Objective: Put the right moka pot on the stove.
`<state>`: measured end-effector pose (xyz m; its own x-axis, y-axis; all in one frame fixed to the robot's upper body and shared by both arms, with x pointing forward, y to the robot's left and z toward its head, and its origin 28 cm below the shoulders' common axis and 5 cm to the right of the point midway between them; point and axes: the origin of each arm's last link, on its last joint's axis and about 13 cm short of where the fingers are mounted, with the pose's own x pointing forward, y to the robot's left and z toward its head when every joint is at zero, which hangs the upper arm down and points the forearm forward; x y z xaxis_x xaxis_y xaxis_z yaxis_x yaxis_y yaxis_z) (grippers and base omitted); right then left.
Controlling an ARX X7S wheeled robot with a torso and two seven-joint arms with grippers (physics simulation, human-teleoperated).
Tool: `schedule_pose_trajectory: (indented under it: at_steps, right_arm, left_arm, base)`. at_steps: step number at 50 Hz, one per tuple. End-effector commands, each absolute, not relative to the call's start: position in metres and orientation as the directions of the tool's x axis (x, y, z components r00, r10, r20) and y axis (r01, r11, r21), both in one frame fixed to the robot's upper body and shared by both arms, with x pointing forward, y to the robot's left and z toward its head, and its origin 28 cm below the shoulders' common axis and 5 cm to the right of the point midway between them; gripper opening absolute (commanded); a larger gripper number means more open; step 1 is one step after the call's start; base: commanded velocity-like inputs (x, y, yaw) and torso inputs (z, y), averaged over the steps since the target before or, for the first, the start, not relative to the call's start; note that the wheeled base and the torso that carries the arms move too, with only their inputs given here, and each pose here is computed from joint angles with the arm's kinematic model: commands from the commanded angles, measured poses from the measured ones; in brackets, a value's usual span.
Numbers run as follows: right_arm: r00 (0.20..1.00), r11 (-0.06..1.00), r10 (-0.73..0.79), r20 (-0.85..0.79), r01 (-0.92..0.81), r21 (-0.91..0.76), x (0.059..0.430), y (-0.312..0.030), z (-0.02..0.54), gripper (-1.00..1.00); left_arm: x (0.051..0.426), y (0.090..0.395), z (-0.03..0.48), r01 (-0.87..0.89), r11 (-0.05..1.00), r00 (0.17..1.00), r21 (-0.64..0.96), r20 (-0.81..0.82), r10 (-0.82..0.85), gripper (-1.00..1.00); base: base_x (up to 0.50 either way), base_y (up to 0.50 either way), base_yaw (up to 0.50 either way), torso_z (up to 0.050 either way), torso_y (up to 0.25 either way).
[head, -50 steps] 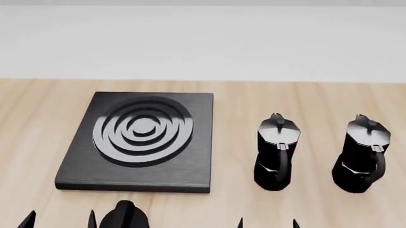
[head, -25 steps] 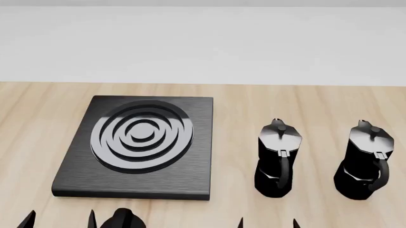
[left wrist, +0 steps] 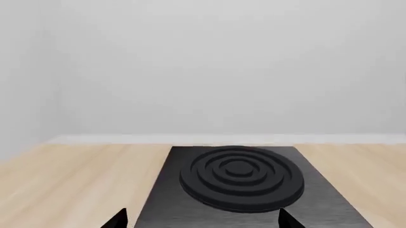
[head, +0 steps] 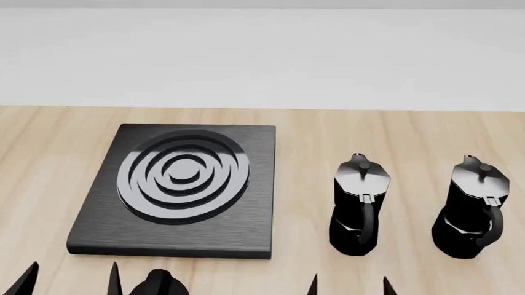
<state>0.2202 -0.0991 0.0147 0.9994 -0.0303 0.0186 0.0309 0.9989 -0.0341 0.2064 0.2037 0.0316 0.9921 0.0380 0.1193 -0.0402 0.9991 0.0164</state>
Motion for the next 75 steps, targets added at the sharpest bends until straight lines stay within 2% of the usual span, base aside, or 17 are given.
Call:
schedule_pose_trajectory:
  at_steps: [1,18,50,57,75]
  right_arm:
    - [0.999,0.999,-0.034,0.039,0.035,-0.024,0.218,-0.101,0.03,1.0]
    - [0.993,0.998,-0.052,0.106,0.055,-0.031,0.208,-0.106,0.096,1.0]
    - [0.993,0.997,-0.052,0.109,0.058,-0.052,0.207,-0.105,0.1,1.0]
    - [0.994,1.0,-0.014,0.106,0.014,-0.005,0.205,-0.104,0.1,1.0]
    - [0.993,0.997,-0.038,0.113,0.045,-0.057,0.205,-0.105,0.1,1.0]
  left_arm:
    - [0.197,0.204,0.066,-0.033,0.999,0.985,0.029,0.17,0.028,1.0]
    - [0.181,0.205,0.16,-0.051,0.996,0.931,0.076,0.365,0.02,1.0]
    - [0.18,0.204,0.16,-0.055,0.996,0.933,0.074,0.359,0.025,1.0]
    - [0.18,0.204,0.159,-0.064,0.994,0.931,0.084,0.364,0.029,1.0]
    - [0.18,0.204,0.157,-0.061,0.996,0.929,0.061,0.369,0.034,1.0]
  base:
    - [0.0,0.0,0.0,0.0,0.0]
    - [0.0,0.0,0.0,0.0,0.0]
    - [0.0,0.0,0.0,0.0,0.0]
    - [0.0,0.0,0.0,0.0,-0.154]
    - [0.0,0.0,0.0,0.0,-0.212]
